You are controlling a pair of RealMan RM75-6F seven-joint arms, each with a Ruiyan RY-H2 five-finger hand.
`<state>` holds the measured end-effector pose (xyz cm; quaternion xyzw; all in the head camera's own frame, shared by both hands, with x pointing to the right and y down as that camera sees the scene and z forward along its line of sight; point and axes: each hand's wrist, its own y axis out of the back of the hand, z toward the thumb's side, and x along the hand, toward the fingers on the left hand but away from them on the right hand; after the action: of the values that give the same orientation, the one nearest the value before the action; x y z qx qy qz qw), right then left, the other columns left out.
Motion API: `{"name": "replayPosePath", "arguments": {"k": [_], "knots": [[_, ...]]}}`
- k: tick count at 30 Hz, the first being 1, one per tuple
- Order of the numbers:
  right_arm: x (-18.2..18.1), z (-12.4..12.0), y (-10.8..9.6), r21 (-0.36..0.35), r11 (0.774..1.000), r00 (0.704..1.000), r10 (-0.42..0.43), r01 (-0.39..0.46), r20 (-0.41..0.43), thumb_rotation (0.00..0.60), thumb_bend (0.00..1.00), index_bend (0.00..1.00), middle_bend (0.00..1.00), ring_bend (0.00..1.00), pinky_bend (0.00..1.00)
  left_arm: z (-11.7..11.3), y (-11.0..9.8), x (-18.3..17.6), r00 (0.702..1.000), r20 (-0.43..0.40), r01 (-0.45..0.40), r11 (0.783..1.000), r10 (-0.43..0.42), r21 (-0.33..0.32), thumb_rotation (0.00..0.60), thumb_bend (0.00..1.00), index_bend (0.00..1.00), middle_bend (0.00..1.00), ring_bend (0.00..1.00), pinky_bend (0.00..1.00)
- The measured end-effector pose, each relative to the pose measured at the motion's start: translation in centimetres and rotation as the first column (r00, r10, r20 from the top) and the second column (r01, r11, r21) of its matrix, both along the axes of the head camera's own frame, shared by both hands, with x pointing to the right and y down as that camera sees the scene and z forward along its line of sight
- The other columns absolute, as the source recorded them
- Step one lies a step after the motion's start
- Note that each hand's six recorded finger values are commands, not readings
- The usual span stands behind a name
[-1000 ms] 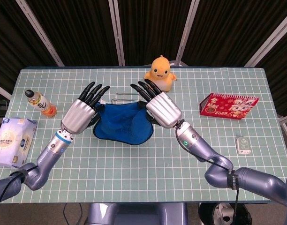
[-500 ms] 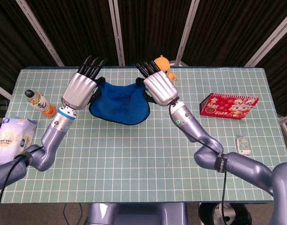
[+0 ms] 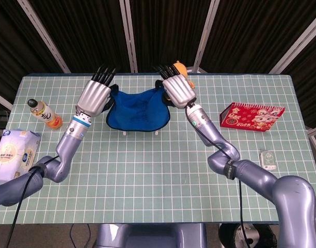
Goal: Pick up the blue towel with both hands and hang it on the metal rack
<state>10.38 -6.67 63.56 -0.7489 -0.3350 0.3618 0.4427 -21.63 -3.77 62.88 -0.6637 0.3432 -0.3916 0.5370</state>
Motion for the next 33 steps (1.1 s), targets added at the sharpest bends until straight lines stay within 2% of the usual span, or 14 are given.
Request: {"name": "replayPosePath", "arguments": {"k": [15, 33], "knots": [[1.1, 4.8, 1.9, -0.081, 0.997, 0.999, -0.014, 0.01, -0.044, 0.6, 0.58, 0.66, 0.06, 0.0, 0.0, 3.6, 1.3, -1.1, 0.999, 0.034, 0.014, 0.998, -0.011, -0.069, 0.6, 0.48, 0.72, 0.0, 0.0, 0.0], [2.0, 6.6, 2.9, -0.1, 0.995, 0.996, -0.029, 0.021, -0.083, 0.6, 0.55, 0.66, 0.06, 0.0, 0.0, 6.2, 2.1, -2.6, 0.998, 0.057, 0.043, 0.991, -0.036, -0.127, 0.6, 0.48, 0.72, 0.0, 0.0, 0.0]]}}
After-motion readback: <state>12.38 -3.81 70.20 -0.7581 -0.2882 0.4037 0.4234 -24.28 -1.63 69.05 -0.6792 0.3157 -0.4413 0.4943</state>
